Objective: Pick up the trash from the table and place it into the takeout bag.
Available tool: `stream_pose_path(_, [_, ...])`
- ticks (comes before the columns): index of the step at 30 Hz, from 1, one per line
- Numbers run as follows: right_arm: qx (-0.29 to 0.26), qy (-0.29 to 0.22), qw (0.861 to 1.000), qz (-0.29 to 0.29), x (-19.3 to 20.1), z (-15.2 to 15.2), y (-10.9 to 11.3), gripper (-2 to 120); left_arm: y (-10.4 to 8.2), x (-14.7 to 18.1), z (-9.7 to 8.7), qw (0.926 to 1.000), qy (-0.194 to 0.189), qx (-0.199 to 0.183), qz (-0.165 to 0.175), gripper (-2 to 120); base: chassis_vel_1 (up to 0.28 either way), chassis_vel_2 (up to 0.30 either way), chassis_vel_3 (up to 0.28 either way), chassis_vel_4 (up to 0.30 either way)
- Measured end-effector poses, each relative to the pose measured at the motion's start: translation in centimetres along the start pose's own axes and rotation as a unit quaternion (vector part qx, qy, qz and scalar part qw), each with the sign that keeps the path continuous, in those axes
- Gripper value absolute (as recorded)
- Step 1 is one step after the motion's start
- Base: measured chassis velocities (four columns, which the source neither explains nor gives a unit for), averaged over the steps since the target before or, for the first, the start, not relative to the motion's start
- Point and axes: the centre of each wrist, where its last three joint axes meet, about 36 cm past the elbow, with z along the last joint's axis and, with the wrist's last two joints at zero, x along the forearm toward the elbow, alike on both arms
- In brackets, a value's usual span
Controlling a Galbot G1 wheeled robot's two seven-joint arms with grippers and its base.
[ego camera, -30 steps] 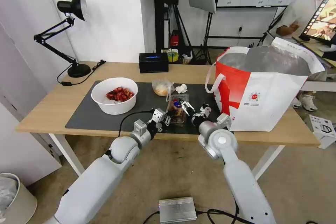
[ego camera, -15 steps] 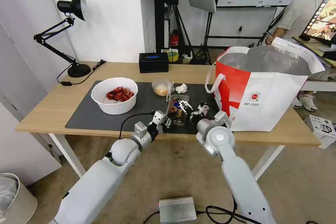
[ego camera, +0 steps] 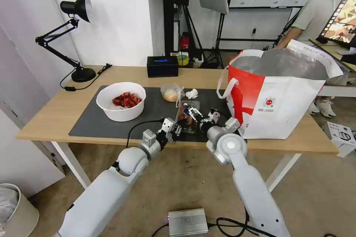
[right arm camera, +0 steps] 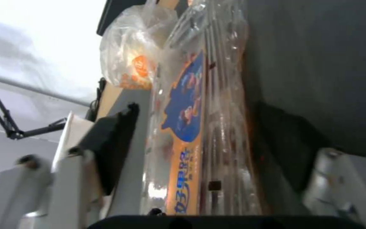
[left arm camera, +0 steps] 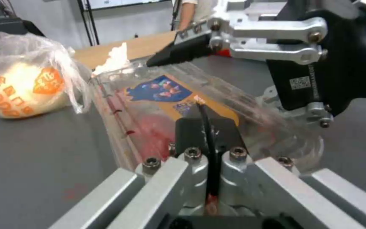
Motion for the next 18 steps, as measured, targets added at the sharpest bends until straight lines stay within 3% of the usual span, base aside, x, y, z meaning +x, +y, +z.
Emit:
stream_pose_path(10, [0.002,0.003,1.000,0.008,-0.21,0.39,-0.12,37,-0.09,-0.13,0.00,1.0000,-0.003,0.002,-0.001,0,0.000,0.000,0.000,0.000])
stream_pose_path(12, [0.002,0.003,1.000,0.010,-0.26,0.42,-0.15,26,-0.07,-0.15,-0.06,1.0000,-0.007,0.002,-0.001,0,0.000,0.000,0.000,0.000])
stream_pose_path(18, [0.006,-0.001,1.000,0.014,-0.35,0.62,-0.35,7,0.31,0.00,-0.45,0.9998,-0.018,0.005,-0.006,17,0.000,0.000,0.000,0.000])
